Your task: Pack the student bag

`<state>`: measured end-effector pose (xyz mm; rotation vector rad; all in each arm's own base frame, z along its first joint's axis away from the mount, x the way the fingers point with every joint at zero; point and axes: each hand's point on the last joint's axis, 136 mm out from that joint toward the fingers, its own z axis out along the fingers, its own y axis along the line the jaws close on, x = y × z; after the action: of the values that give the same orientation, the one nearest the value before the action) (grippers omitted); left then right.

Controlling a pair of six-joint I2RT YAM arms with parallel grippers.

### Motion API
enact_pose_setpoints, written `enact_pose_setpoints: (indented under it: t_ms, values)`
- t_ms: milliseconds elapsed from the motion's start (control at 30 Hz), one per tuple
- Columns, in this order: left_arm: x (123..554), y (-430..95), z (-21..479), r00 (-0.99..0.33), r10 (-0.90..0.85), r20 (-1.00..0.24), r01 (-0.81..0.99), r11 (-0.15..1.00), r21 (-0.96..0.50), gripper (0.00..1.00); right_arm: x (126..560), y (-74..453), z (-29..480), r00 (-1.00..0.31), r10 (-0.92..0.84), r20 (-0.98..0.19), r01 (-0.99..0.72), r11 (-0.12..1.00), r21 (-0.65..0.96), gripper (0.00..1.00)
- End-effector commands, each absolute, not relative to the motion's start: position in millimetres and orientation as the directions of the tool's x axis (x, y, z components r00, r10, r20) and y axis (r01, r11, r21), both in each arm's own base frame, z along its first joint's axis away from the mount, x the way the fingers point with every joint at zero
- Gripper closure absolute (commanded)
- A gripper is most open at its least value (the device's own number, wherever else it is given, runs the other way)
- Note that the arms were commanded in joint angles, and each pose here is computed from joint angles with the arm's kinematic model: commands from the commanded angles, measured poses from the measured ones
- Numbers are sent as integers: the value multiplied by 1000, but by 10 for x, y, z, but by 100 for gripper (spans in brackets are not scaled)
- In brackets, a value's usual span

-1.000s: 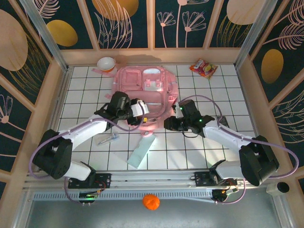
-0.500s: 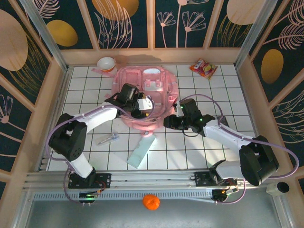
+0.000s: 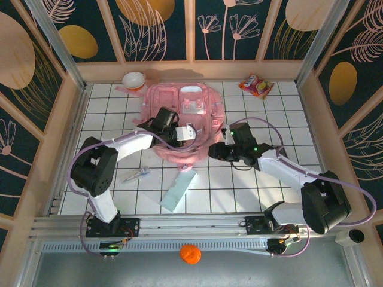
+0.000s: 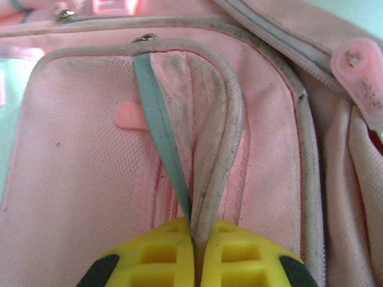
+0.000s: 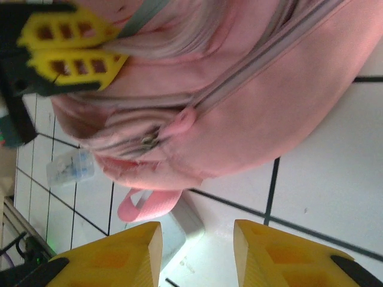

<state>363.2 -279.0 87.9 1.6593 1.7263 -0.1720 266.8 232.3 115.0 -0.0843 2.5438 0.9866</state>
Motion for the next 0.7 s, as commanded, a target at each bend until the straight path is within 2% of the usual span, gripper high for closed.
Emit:
enact_pose_setpoints:
  t_ms: [0, 167, 300, 667]
  values:
    - [3590, -2937, 1470, 175, 691, -702, 880, 211, 426, 100, 2877, 2335, 1279, -888, 109, -446, -241, 717, 654, 62]
    - [3586, -2968, 1706, 180, 651, -737, 872, 241, 426, 100, 3067, 2422, 1230, -870, 26, -493, -313, 743, 591, 60]
    - [3592, -3001, 1825, 191, 626, -756, 868, 252, 428, 100, 3142, 2554, 1255, -841, -31, -539, -394, 718, 574, 57]
    - [3655, -3024, 1979, 181, 593, -785, 856, 299, 423, 100, 2825, 2804, 1109, -846, -172, -505, -481, 655, 582, 56]
